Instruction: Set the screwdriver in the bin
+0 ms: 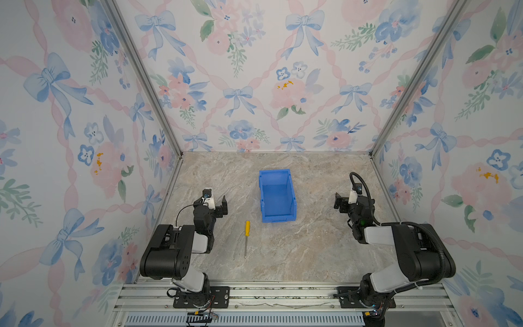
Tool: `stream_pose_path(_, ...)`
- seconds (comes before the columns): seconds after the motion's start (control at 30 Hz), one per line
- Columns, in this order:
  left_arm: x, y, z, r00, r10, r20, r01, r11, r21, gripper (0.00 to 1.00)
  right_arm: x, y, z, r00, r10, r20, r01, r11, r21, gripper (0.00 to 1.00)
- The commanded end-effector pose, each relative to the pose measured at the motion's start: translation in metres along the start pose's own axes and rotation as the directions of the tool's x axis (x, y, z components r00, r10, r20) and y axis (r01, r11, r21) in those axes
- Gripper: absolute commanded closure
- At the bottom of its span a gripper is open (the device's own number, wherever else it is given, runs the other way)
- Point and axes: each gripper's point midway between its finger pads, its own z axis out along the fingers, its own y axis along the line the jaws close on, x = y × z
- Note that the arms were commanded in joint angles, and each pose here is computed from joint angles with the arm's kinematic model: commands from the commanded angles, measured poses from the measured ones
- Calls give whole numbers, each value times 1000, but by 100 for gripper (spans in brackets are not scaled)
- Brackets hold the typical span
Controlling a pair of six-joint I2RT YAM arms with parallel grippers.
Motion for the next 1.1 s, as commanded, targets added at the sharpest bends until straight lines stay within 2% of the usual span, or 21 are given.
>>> stream_pose_path(0.0, 0, 0, -1, 1000, 15, 6, -15, 1000, -3, 2, 3, 1, -1, 1000, -8, 6, 8, 1000, 1, 3)
stream_pose_path(0.53, -9, 0, -1, 1000, 23, 16, -22, 1000, -9, 2, -3, 7, -5, 999, -38, 20, 38, 999, -3, 3)
stream_pose_path(1.07, -16, 8, -17, 1000, -22, -9, 22, 999, -48, 3, -18, -2, -38, 995, -15, 99, 12, 999, 29, 3)
